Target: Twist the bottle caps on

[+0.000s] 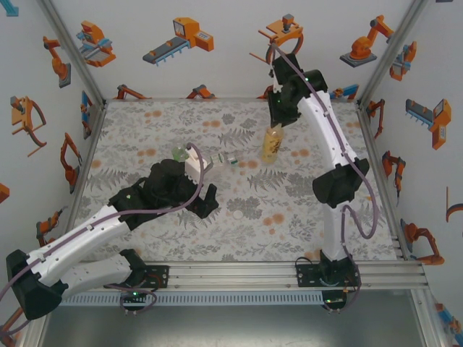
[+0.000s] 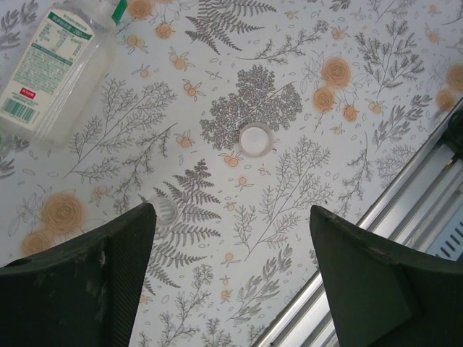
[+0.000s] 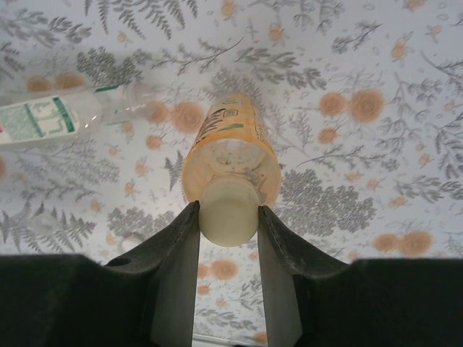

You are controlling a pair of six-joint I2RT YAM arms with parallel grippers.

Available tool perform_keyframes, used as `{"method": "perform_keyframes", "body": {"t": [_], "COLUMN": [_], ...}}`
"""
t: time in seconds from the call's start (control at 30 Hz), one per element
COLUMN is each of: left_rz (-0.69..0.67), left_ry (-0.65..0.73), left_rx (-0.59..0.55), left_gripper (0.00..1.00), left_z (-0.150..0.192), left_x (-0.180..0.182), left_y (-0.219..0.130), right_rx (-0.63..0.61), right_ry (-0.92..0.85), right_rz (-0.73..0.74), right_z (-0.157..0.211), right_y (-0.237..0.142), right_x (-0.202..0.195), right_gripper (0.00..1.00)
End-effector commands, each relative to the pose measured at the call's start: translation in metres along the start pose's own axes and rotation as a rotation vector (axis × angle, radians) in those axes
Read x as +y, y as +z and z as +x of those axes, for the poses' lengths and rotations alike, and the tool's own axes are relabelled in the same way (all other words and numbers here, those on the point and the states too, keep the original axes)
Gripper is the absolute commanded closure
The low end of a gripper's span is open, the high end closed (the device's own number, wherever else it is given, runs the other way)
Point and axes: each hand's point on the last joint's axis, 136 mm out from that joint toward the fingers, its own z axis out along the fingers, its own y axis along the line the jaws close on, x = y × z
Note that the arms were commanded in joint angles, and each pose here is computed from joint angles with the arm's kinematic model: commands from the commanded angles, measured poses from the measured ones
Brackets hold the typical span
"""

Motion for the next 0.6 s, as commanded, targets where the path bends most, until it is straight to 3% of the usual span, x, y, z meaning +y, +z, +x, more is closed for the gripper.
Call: {"method": "perform_keyframes", "body": {"t": [0.0,0.27,0.4,0.57], "left_rz": [-0.023,-0.032,-0.028,-0.034], "left_ry": [-0.073,-0.075,-0.079,-0.078], "left_rx": [0.0,0.016,0.024,0.024], "left_gripper": [0.21,0.21,0.21,0.21], "left_z": [0.004,0.007,0.011,0.012], "left_x": [0.005,0.007,0.007,0.008], "left_y": [-0.002,0.001,0.001,-0.001], "right_rx": [0.009,0.005,0.017,0.011], "right_ry": [-0.044,-0.055,-0.052,-0.048], "right_rz": [0.034,0.095,0.071,0.06], "right_z": [-0.004,-0.011,-0.008,-0.007], "right_y": [0.004,0.025,0.03,0.032], "right_x": [-0.015,-0.033,-0.029,-0.028], "right_gripper": [1.0,0.96,0.8,0.7]}}
